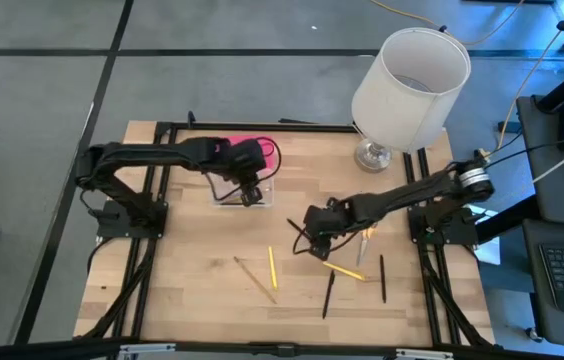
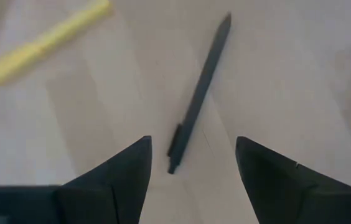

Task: Pick & place school supplies into a supply box
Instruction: Put the black pen into the pink supply box

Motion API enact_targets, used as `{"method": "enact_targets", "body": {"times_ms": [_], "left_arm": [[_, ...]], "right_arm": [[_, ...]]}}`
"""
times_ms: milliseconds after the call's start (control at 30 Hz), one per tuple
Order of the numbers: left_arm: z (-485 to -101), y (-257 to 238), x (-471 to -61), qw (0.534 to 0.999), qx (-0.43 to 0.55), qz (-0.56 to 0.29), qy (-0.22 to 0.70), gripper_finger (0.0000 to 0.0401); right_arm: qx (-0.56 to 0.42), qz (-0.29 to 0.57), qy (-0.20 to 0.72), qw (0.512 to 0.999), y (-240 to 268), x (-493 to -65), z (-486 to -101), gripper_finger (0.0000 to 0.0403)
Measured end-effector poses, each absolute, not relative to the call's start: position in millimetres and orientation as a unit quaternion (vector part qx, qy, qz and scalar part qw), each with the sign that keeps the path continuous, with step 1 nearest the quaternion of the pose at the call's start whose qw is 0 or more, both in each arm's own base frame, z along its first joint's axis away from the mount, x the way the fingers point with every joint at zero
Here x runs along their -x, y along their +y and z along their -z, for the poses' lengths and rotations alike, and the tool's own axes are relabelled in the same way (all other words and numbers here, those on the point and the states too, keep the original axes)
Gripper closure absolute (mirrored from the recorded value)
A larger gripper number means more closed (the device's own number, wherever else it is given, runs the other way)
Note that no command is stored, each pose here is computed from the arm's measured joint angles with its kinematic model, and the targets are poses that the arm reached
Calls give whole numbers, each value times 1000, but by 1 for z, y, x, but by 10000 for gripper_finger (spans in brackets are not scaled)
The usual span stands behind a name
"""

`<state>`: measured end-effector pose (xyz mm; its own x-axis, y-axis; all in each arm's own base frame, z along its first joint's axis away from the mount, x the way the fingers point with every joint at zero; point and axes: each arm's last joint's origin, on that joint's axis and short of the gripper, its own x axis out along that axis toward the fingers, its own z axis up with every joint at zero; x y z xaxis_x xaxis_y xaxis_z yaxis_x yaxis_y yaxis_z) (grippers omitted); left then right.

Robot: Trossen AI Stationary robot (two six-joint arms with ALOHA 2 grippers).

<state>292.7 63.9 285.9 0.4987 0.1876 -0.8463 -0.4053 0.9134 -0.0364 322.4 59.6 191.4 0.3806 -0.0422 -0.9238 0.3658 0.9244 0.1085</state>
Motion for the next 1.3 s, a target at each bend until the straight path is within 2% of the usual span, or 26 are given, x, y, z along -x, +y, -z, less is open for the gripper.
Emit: {"method": "enact_targets", "body": {"times_ms": [133, 267, 667, 1300], "left_arm": [[-311, 47, -292, 901, 104, -145, 396, 327], [-321, 31, -291, 917, 95, -122, 369, 326], [-315, 14, -295, 913, 93, -106, 383, 326], [-316, 15, -295, 913, 89, -113, 380, 326]], "right_arm": [[-136, 136, 577, 793, 61, -329, -163, 168], [-123, 152, 591, 783, 61, -332, -148, 173], [-131, 143, 591, 783, 62, -334, -146, 221], [-168, 138, 583, 783, 64, -336, -146, 225]]}}
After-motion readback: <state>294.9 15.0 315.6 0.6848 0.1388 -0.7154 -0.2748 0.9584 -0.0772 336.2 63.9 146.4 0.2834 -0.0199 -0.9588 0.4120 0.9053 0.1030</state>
